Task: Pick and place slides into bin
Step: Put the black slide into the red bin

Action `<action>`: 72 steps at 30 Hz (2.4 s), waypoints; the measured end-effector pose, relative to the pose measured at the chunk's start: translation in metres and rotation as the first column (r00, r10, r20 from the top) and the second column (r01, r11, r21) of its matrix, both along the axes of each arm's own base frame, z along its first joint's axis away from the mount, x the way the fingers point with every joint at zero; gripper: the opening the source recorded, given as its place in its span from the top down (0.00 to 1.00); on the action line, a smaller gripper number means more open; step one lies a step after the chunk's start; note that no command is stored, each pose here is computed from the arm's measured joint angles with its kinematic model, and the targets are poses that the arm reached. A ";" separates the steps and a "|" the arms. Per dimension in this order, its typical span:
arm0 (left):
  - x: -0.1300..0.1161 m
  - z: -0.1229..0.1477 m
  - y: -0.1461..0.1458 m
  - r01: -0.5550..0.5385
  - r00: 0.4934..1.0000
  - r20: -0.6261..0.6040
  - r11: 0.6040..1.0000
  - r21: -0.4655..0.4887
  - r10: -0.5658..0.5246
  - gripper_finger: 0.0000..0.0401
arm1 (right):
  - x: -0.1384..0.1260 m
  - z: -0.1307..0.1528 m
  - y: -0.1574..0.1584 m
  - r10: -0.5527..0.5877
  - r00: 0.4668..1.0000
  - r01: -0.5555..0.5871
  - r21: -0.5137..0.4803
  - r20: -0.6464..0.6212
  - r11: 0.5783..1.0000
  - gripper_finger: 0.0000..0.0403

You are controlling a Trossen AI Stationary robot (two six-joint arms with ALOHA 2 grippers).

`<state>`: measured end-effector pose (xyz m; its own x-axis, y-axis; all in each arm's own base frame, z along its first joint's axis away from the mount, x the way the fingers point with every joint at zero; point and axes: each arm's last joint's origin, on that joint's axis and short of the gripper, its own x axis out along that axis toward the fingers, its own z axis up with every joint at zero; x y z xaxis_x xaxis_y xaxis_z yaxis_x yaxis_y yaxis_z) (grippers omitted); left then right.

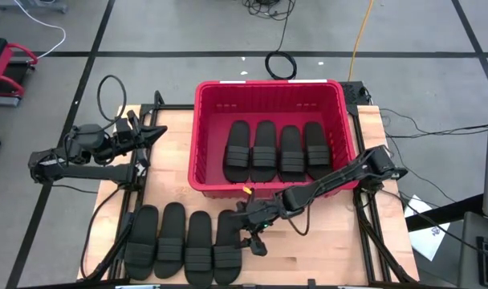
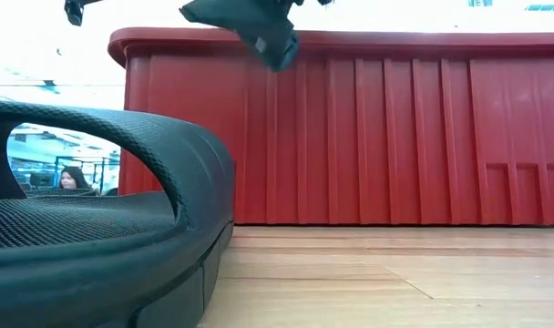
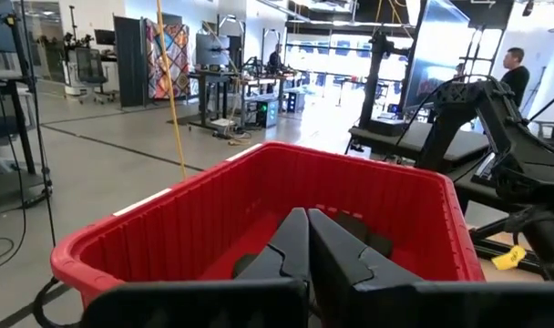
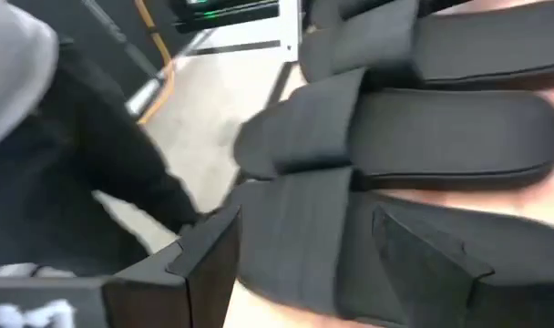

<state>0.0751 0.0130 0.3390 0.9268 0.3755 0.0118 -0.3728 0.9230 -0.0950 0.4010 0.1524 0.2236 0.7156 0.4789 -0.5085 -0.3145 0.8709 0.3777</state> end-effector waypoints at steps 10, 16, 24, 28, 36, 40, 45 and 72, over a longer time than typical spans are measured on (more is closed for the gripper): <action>0.000 0.000 0.000 0.001 1.000 0.002 1.000 -0.005 -0.001 0.98 | -0.012 -0.002 0.027 -0.011 0.994 0.042 -0.283 0.111 0.958 0.41; 0.000 -0.001 0.000 0.003 1.000 0.005 0.999 -0.033 -0.002 0.99 | -0.013 -0.002 0.030 -0.073 0.989 0.110 -0.299 0.132 0.948 0.41; 0.000 -0.005 0.000 0.003 0.999 -0.034 0.999 -0.042 -0.004 0.97 | 0.000 -0.030 0.037 -0.049 0.992 0.072 -0.212 0.115 0.975 0.41; 0.000 -0.005 0.000 0.003 0.999 -0.034 0.999 -0.043 -0.004 0.99 | -0.002 -0.045 0.047 -0.051 0.996 0.063 -0.193 0.067 0.979 0.41; 0.000 -0.005 -0.001 0.026 0.999 -0.037 0.999 -0.048 -0.028 0.97 | 0.001 -0.058 0.052 -0.133 0.990 0.139 -0.162 0.049 0.977 0.41; 0.000 -0.005 -0.001 0.028 0.999 -0.037 0.998 -0.049 -0.029 0.98 | 0.005 -0.065 0.051 -0.170 0.985 0.172 -0.105 0.031 0.979 0.41; 0.000 -0.005 -0.001 0.027 0.999 -0.036 0.998 -0.049 -0.029 1.00 | 0.006 -0.075 0.051 -0.199 0.980 0.198 -0.092 -0.005 0.976 0.41; 0.000 -0.005 -0.001 0.027 0.999 -0.029 0.997 -0.067 -0.029 0.96 | 0.008 -0.073 0.049 -0.160 0.987 0.162 -0.124 0.029 0.979 0.41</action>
<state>0.0754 0.0122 0.3338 0.9365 0.3484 -0.0405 -0.3505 0.9251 -0.1459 0.4088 0.2016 0.1506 0.7882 0.2896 -0.5430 -0.1722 0.9509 0.2572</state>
